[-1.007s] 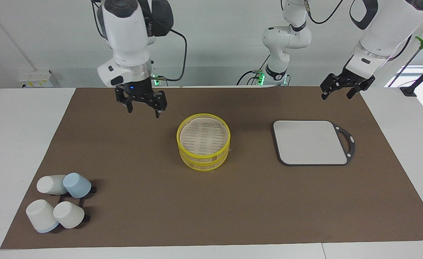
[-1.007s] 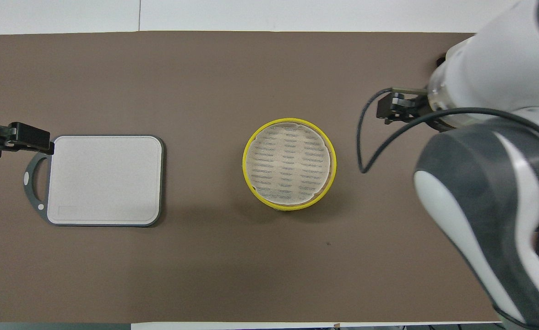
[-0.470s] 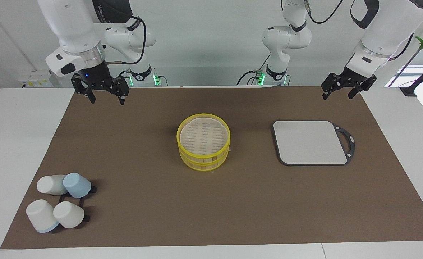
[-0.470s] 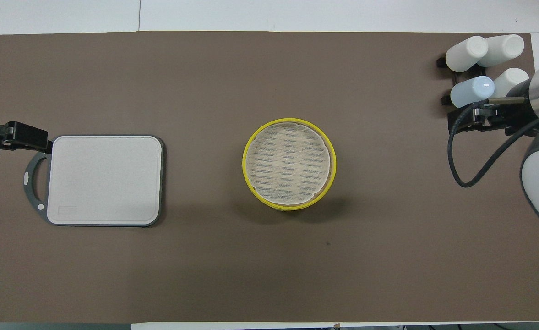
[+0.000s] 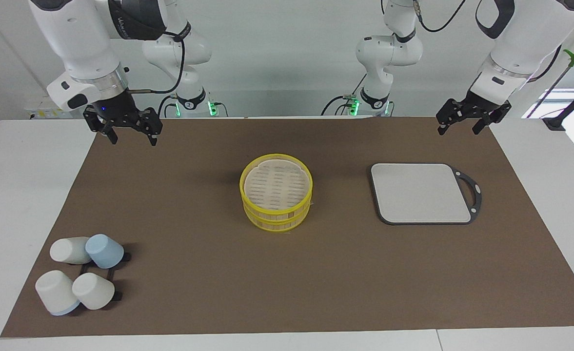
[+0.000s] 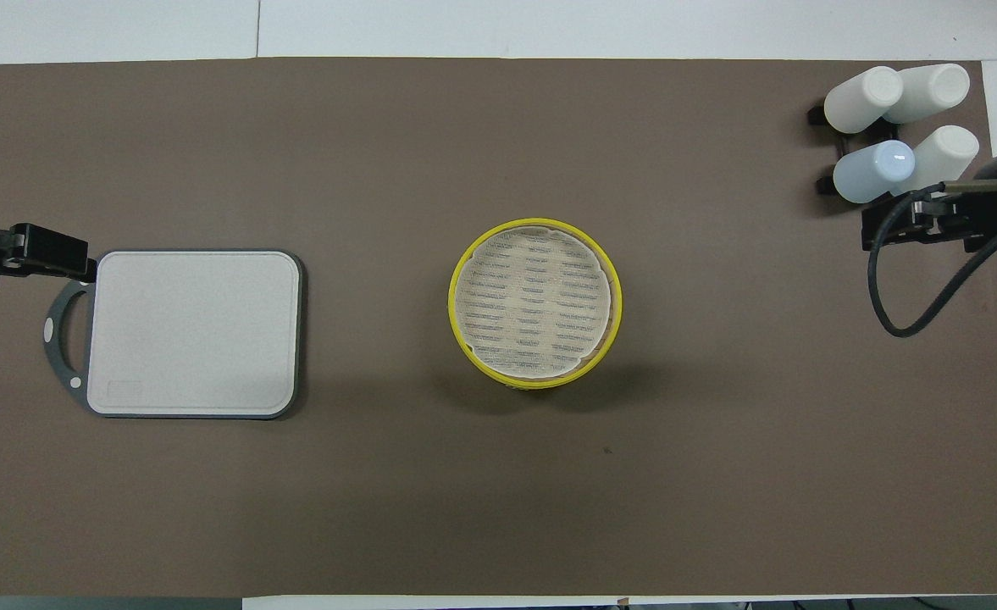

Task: Place bun in steamer

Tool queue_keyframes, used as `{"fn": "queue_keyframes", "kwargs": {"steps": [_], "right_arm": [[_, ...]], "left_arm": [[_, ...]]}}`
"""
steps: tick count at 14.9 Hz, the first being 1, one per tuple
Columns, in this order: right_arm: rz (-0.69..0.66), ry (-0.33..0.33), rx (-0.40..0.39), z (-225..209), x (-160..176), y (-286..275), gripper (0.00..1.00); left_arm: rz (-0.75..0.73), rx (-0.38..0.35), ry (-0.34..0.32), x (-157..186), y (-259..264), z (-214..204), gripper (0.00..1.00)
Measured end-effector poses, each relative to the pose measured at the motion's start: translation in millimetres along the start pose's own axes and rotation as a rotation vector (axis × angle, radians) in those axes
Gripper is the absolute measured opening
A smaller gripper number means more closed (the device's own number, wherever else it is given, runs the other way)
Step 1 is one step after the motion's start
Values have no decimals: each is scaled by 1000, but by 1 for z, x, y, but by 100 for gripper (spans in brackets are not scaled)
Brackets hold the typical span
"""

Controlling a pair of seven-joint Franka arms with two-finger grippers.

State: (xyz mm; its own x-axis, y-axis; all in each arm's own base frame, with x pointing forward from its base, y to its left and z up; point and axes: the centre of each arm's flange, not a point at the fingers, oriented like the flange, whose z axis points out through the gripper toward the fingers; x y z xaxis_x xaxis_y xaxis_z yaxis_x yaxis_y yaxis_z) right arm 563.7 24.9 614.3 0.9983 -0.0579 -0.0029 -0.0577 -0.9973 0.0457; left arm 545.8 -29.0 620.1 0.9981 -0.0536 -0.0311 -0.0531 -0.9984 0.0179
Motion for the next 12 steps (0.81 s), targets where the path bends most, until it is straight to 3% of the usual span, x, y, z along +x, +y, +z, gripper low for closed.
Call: {"fn": "queue_keyframes", "kwargs": {"steps": [12], "right_arm": [[26,-1,23,-4,-2,12,100]], "left_arm": [[0,0,1,0,0,0,100]]}}
